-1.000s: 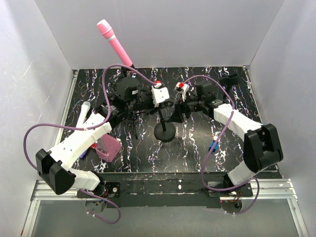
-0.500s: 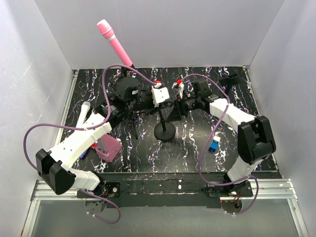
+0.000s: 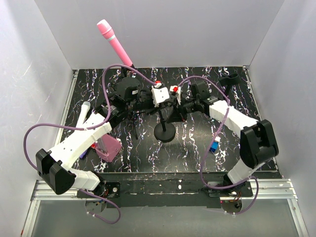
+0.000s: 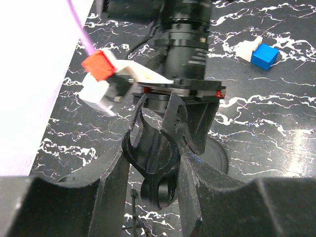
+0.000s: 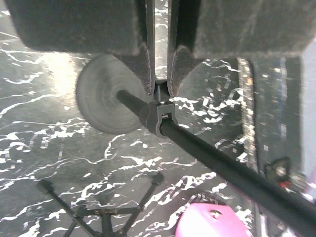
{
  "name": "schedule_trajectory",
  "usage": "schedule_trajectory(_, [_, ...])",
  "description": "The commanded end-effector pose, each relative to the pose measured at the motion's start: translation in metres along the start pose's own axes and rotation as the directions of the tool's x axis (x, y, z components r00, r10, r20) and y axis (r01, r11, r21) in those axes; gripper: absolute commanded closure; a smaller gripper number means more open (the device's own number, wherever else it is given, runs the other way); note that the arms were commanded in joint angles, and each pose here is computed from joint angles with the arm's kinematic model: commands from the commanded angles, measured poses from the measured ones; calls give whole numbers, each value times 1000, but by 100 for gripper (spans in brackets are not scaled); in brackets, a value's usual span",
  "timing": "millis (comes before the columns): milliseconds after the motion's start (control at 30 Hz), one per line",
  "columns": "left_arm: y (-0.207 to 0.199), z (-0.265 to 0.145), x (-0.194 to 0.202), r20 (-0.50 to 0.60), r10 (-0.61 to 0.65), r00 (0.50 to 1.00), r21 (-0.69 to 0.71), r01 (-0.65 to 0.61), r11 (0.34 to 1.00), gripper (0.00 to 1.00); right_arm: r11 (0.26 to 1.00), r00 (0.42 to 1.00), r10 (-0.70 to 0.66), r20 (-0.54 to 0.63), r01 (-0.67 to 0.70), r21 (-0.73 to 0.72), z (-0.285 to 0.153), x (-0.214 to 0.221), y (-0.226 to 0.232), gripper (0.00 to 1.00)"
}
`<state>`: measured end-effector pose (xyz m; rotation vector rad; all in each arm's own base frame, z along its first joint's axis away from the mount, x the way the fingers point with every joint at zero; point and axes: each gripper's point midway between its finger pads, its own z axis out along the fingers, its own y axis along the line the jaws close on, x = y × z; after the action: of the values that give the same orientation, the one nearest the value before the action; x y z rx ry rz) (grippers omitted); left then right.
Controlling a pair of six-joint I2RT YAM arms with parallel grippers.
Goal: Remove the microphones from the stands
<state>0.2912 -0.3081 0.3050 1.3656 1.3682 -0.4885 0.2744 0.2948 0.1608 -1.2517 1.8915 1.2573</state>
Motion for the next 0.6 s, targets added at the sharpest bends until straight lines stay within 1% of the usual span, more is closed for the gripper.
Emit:
schedule_trajectory(0, [19, -6, -12, 26, 38, 999, -84, -36, 996, 100, 928, 941, -338, 17, 330, 174, -11, -16, -7, 99])
schedule_trajectory(33, [20, -6, -12, 27, 31, 999, -92, -29, 995, 100, 890, 912, -409, 36, 390, 237, -15, -26, -11, 99])
schedule_trajectory(67, [23, -6, -13, 30, 22, 999, -102, -19, 995, 100, 848, 878, -478, 30, 452, 277, -16, -28, -13, 99])
schedule_trajectory(133, [25, -6, -15, 36, 1, 999, -113, 3, 994, 100, 693, 738, -675, 20, 625, 358, -19, -40, -11, 99])
schedule_trajectory(167, [26, -5, -16, 41, -8, 999, -117, 13, 993, 100, 600, 650, -760, -14, 710, 369, -19, -36, -9, 99])
schedule_trajectory(200, [28, -4, -17, 47, -38, 998, -127, 43, 991, 100, 437, 495, -866, -67, 816, 378, -16, -29, -3, 99])
schedule_trajectory(233, [33, -4, -22, 59, -58, 997, -141, 66, 988, 100, 237, 302, -948, -102, 880, 411, -16, -31, 3, 99])
schedule_trajectory(267, [34, -2, -23, 56, -83, 995, -140, 90, 986, 100, 33, 98, -985, -140, 914, 404, -13, -18, 10, 99])
schedule_trajectory(300, [36, 0, -25, 56, -90, 994, -132, 96, 987, 100, -134, -68, -983, -169, 900, 416, -13, -17, 16, 99])
schedule_trajectory(333, [36, 3, -26, 58, -91, 994, -119, 98, 988, 100, -216, -152, -971, -183, 887, 409, -8, -5, 15, 99])
schedule_trajectory(367, [36, 5, -28, 66, -88, 994, -115, 95, 989, 100, -274, -204, -958, -202, 862, 427, -8, -4, 16, 99])
schedule_trajectory(400, [37, 6, -29, 70, -87, 994, -117, 95, 989, 100, -305, -231, -949, -214, 849, 432, -7, -4, 15, 99])
schedule_trajectory(433, [38, 8, -28, 70, -87, 994, -117, 95, 989, 100, -317, -238, -944, -227, 844, 434, -7, -3, 13, 99])
schedule_trajectory(467, [37, 9, -27, 69, -89, 994, -115, 97, 989, 100, -300, -217, -949, -230, 847, 439, -7, -3, 10, 97])
schedule_trajectory(500, [38, 9, -26, 66, -89, 994, -115, 97, 989, 100, -282, -193, -953, -234, 850, 446, -9, -5, 8, 89])
schedule_trajectory(567, [36, 8, -25, 64, -92, 994, -114, 99, 989, 100, -227, -125, -961, -246, 866, 445, -12, -6, 2, 65])
